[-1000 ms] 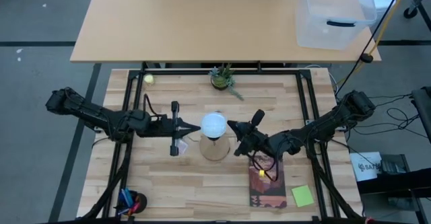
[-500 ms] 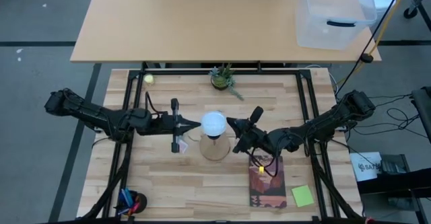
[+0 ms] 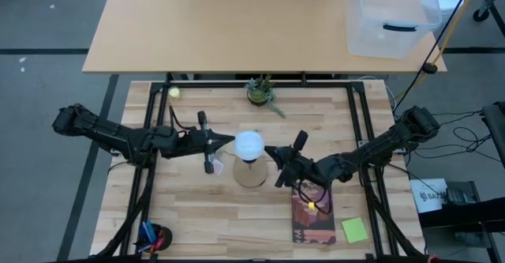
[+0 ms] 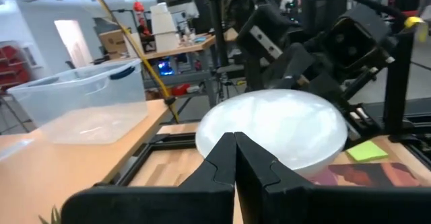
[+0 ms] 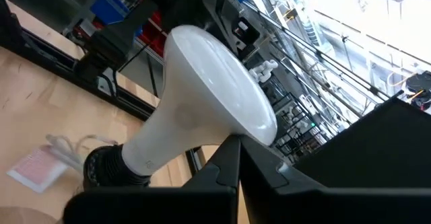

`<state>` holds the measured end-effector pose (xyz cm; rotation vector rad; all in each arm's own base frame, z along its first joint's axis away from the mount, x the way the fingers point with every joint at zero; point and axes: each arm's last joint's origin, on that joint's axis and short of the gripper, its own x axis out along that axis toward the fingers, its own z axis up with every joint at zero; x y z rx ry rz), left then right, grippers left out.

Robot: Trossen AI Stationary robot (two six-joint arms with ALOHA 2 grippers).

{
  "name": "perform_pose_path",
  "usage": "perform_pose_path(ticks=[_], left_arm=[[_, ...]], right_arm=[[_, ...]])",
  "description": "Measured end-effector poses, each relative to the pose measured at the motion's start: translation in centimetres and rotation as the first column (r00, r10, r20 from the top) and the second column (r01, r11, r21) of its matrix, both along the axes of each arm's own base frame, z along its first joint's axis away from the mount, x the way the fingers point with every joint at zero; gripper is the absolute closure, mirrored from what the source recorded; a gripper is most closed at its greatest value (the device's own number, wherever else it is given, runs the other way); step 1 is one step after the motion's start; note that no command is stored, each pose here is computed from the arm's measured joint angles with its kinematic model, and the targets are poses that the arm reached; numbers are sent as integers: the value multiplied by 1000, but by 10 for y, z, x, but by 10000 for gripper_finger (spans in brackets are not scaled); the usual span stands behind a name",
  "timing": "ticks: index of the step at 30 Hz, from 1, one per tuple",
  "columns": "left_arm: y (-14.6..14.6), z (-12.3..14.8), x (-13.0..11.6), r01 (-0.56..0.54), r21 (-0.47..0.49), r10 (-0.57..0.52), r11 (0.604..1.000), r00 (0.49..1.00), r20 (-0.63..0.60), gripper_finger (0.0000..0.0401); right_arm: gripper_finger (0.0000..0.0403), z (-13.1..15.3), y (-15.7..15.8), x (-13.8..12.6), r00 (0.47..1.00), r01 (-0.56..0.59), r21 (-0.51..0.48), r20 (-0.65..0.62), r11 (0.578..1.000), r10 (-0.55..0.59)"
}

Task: Screw lightbulb
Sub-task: Insert the white lightbulb into the silver lamp

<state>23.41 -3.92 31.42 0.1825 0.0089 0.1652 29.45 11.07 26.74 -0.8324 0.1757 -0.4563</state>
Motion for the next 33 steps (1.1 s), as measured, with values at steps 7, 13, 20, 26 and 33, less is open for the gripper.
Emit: perform_pose_path(ticks=[7, 13, 20, 26, 33], left_arm=[[1, 0, 0, -28, 5, 28, 1000, 1000, 9, 401], [-4, 5, -4, -7, 42, 6, 999, 1000, 28, 401], [-4, 8, -7, -3, 46, 1, 999, 999, 42, 401], [-14, 8, -9, 110, 53, -112, 993, 993, 42, 401], [-27, 8, -12, 192, 130, -197, 973, 980, 28, 401]], right_arm=[[403, 0, 8, -3, 1000, -24, 2, 4, 1000, 24], [403, -3, 14, -6, 1000, -20, 27, -8, 999, 21], [403, -2, 14, -6, 1000, -16, 42, 3, 999, 16], [403, 2, 0, -1, 999, 35, 25, 22, 999, -36], [403, 2, -10, 3, 998, 65, 22, 21, 998, -65]])
